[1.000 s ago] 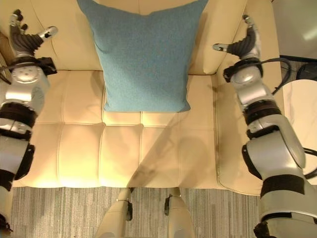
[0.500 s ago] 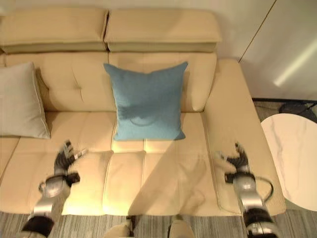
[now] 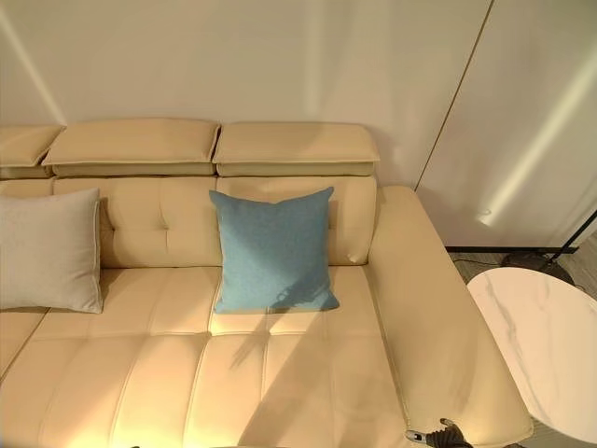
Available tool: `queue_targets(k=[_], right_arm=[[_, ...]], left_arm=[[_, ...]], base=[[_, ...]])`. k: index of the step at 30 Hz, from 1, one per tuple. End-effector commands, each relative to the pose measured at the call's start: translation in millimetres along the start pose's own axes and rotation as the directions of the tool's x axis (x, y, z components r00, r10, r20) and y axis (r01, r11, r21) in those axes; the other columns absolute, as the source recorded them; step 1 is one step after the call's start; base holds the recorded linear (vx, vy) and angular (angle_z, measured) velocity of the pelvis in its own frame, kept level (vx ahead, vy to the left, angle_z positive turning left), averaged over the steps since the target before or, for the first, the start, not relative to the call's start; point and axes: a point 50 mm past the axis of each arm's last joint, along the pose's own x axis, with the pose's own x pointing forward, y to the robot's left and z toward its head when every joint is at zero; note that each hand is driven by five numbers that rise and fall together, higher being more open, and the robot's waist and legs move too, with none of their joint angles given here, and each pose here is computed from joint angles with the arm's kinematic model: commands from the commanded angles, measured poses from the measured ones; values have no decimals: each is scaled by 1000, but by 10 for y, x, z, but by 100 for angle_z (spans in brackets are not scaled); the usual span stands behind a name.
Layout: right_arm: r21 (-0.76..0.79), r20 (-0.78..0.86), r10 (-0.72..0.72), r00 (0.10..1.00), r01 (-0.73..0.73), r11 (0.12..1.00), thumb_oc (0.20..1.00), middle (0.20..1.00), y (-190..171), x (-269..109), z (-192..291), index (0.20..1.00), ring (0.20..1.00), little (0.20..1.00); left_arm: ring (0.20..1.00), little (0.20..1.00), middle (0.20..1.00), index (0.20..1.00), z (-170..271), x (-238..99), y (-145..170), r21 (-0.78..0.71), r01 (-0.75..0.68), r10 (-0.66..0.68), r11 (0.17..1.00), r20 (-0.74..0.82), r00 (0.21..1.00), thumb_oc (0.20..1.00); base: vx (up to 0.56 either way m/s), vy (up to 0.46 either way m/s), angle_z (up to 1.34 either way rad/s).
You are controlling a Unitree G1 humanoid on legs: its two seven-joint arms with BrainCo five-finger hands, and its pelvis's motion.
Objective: Pick up all the scattered cushions and arrange them neatly on the sofa.
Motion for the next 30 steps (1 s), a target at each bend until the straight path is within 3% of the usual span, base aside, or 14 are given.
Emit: queue_targets(k=[1, 13, 23, 30], right_arm=[[77, 29, -40, 999, 38, 996, 1000, 1000, -69, 41, 197, 1000, 1000, 1000], [120, -14, 21, 1000, -20, 993, 1000, 1000, 144, 31, 225, 1000, 1000, 1000], [77, -12, 60, 998, -59, 995, 1000, 1000, 278, 20, 281, 1000, 1000, 1000], [53, -40, 67, 997, -65, 996, 1000, 1000, 321, 4, 191, 1000, 1000, 1000]], left_arm=[[1000, 1000, 1000, 1000, 420, 59, 145, 15, -45, 43, 999, 103, 994, 1000], [1000, 1000, 1000, 1000, 514, 37, -161, 72, 42, -50, 997, 114, 992, 1000], [1000, 1000, 1000, 1000, 751, 54, -78, 98, 2, -18, 995, 156, 988, 1000], [1000, 1000, 1000, 1000, 627, 59, -94, 73, 14, -22, 997, 106, 994, 1000]], base=[[-227, -43, 33], [-182, 118, 14], [-177, 105, -37], [1, -77, -9]])
